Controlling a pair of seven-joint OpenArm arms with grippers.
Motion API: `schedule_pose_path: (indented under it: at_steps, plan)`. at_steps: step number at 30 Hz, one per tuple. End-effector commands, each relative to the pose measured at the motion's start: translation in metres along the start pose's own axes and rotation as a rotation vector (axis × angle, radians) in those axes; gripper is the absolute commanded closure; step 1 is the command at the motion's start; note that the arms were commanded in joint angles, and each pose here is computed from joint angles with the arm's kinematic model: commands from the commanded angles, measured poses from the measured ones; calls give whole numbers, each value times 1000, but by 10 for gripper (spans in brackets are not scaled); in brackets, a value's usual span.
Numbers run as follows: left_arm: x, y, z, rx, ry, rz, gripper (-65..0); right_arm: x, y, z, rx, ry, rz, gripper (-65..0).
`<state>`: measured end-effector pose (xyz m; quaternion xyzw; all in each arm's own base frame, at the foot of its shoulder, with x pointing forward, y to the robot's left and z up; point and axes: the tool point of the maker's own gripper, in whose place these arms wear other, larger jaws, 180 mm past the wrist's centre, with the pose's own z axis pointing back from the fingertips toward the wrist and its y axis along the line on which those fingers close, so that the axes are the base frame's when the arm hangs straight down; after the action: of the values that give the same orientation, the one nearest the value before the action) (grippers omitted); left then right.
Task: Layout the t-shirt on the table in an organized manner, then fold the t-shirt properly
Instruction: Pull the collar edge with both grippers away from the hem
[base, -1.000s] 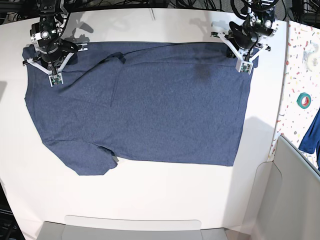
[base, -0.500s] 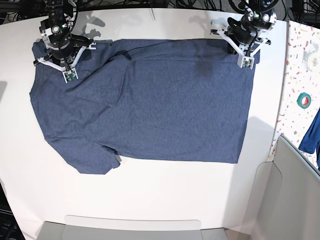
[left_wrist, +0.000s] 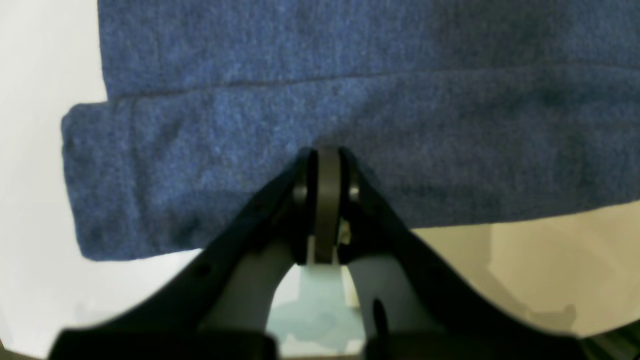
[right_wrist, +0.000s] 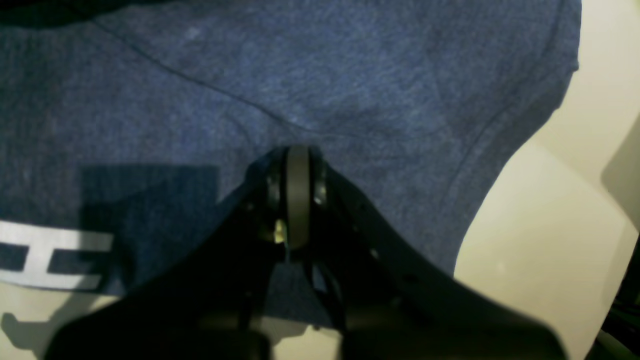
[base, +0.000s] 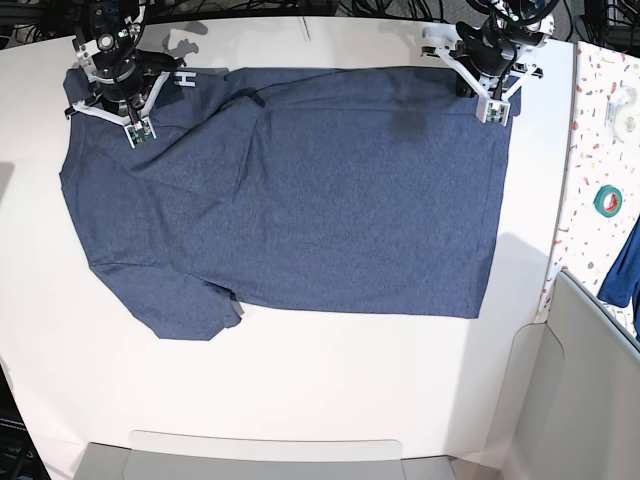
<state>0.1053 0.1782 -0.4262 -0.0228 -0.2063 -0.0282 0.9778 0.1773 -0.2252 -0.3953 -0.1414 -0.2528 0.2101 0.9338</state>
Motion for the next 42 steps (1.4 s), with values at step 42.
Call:
schedule_pose_path:
  at_steps: [42]
  plan:
    - [-32,-10,21,-13,117,-20,0,-11,-15,20,-25,28,97,0]
